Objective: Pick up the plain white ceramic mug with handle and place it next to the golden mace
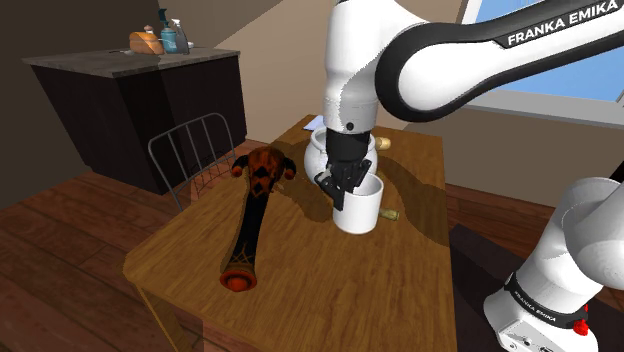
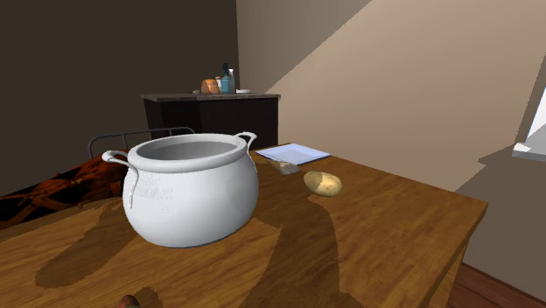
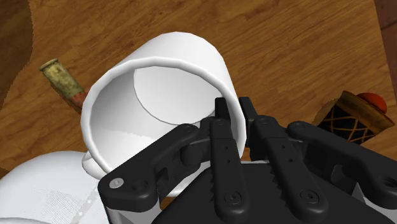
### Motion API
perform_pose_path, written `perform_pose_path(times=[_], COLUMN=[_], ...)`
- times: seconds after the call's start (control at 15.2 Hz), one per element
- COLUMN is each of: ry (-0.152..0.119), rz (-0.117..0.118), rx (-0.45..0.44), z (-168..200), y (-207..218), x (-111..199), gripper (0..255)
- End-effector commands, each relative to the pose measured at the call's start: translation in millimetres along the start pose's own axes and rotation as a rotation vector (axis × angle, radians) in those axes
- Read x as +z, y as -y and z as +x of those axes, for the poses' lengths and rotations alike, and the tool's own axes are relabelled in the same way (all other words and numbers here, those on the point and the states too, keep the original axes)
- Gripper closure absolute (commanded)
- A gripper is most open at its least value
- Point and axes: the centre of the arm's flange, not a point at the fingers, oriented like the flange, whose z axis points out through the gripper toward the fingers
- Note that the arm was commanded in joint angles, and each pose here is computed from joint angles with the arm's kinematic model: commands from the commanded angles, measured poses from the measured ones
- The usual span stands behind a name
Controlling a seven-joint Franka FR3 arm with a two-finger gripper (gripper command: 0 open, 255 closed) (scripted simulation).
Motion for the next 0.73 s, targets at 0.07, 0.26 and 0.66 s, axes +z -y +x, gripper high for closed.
perform_pose_path(times=[0.07,0.26,0.66], ry=[-0.001,-0.001,-0.001], rz=[0.0,0.0,0.0], rx=[0.0,0.0,0.0], z=[0.7,1.1,2.0], y=[0.8,0.9,1.2], x=[16.2,32.0,63.7], gripper=[255,255,255])
